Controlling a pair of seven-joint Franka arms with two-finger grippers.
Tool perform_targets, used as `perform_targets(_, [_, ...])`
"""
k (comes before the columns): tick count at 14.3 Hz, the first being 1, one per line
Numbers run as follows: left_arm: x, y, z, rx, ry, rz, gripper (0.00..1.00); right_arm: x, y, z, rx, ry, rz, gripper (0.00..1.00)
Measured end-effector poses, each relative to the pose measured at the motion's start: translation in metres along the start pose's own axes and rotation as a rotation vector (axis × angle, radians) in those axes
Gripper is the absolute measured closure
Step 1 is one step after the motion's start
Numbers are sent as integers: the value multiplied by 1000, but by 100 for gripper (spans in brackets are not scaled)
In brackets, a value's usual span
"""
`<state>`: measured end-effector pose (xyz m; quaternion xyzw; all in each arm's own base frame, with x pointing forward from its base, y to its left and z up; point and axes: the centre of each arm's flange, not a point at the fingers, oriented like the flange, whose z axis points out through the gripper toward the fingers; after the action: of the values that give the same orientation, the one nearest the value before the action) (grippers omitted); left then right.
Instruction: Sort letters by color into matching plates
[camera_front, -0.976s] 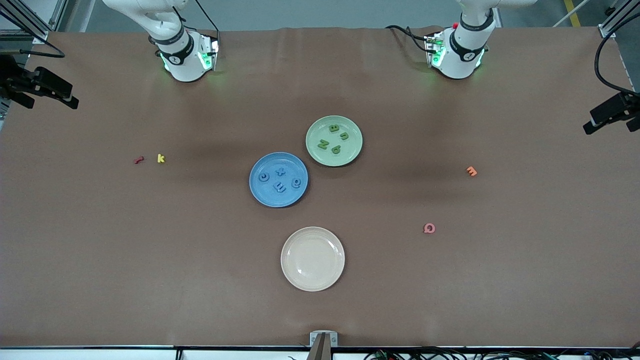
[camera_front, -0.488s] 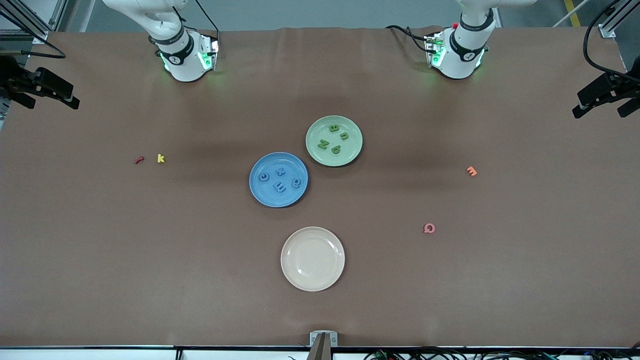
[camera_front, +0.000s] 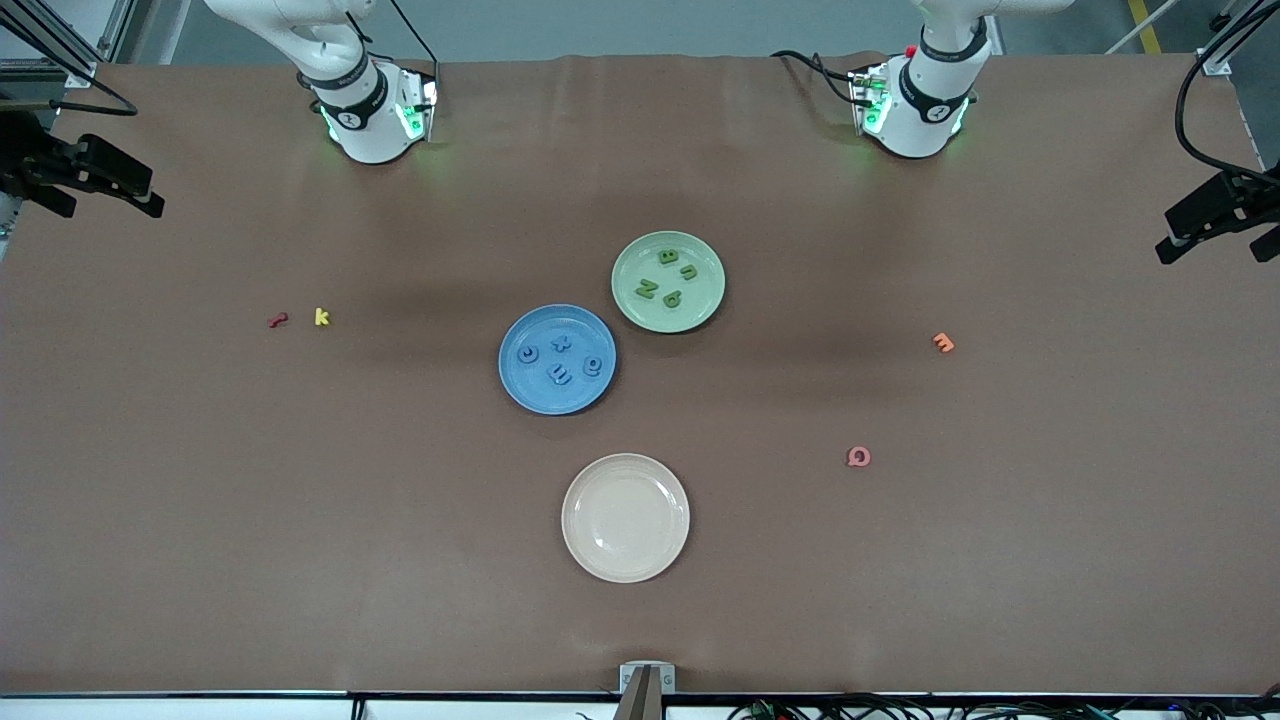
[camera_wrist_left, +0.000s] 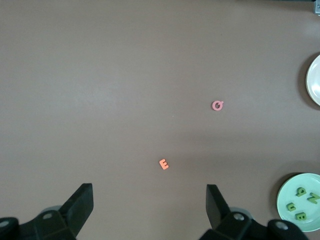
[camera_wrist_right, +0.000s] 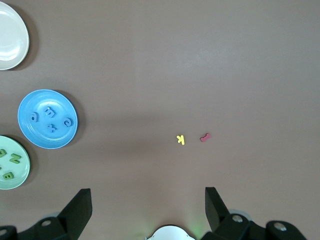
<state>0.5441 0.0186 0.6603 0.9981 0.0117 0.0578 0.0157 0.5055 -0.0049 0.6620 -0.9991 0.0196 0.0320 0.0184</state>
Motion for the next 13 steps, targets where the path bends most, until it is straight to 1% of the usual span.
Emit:
perform_targets(4, [3,8,2,0,-9,14,0,0,5,0,2,1,7,0])
perform_targets(9, [2,14,4,-1,-23,25,0,2,6,-1,-7,21,-29,0])
perform_targets(13, [5,16,10,0,-32,27,0,3,6,-2,-14,25,-36,0])
